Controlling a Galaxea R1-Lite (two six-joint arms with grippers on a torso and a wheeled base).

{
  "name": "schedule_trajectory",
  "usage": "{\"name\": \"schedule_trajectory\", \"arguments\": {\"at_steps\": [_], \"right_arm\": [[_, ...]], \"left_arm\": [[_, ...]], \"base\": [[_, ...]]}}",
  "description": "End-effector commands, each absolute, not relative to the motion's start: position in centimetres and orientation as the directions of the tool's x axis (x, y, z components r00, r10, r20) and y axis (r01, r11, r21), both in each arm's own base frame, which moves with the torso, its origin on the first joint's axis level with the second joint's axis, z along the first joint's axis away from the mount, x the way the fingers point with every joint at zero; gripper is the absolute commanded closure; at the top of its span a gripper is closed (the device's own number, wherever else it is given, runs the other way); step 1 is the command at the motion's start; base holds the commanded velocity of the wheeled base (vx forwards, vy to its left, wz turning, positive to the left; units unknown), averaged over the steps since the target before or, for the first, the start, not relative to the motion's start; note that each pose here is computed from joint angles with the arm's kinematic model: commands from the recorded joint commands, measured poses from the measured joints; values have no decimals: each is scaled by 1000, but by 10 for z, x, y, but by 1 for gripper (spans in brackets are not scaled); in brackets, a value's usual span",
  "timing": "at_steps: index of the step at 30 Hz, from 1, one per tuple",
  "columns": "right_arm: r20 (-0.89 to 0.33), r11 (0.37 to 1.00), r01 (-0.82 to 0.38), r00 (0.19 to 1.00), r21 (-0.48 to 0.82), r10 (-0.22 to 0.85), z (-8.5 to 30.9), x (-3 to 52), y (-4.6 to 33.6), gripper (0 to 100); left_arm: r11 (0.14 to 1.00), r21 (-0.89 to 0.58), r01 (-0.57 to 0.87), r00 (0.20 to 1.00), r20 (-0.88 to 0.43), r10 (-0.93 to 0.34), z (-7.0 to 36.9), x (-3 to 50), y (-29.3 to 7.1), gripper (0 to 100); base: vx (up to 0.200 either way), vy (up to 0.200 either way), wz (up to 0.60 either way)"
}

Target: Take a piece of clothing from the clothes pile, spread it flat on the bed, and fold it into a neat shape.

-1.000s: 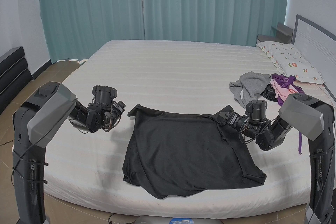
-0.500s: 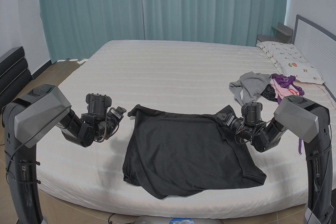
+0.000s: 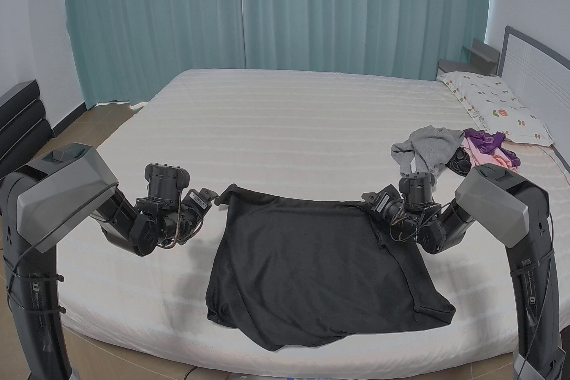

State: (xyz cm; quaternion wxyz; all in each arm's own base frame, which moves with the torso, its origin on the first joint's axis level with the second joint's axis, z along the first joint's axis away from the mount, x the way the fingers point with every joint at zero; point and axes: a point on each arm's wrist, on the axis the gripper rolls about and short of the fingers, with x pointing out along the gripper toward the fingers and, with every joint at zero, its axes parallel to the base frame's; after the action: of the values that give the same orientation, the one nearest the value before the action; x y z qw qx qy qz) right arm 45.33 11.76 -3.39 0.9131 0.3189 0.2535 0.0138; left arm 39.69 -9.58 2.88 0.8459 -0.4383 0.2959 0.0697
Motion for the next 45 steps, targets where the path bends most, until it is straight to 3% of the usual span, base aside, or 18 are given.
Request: {"name": "schedule_trajectory", "arguments": {"at_steps": [1, 9, 12, 15, 19, 24, 32, 40, 45], "right_arm": [[-453, 792, 140, 872, 594, 186, -39, 467, 121, 0], [-291, 732, 78, 942, 677, 168, -9, 502, 121, 0], [-151, 691, 6, 977, 723, 149, 16, 528, 115, 0], [-123, 690, 9, 986, 724, 116, 16, 536, 109, 0], [-138, 703, 50, 988, 710, 69, 7, 538, 98, 0], [-149, 728, 74, 988, 681, 38, 26, 530, 82, 0], [-347, 769, 56, 911, 637, 221, 36, 469, 77, 0], [-510, 794, 108, 816, 598, 273, 4, 439, 95, 0], [-567, 896, 7, 776, 445, 276, -10, 423, 102, 0]], "left_arm": [[608, -696, -382, 810, -569, -142, 28, 395, -96, 0], [610, -691, -389, 805, -576, -139, 24, 394, -96, 0], [610, -692, -386, 810, -571, -135, 25, 394, -96, 0], [607, -694, -387, 812, -568, -132, 25, 395, -94, 0], [605, -695, -389, 812, -568, -131, 25, 395, -94, 0], [595, -697, -401, 810, -573, -126, 24, 394, -93, 0], [582, -703, -409, 805, -578, -132, 23, 392, -94, 0], [588, -692, -418, 794, -593, -135, 19, 388, -94, 0], [588, -692, -418, 792, -595, -136, 19, 388, -95, 0]], "base": [[0, 0, 0], [0, 0, 0], [0, 0, 0], [0, 0, 0], [0, 0, 0], [0, 0, 0], [0, 0, 0], [0, 0, 0], [0, 0, 0]]}}
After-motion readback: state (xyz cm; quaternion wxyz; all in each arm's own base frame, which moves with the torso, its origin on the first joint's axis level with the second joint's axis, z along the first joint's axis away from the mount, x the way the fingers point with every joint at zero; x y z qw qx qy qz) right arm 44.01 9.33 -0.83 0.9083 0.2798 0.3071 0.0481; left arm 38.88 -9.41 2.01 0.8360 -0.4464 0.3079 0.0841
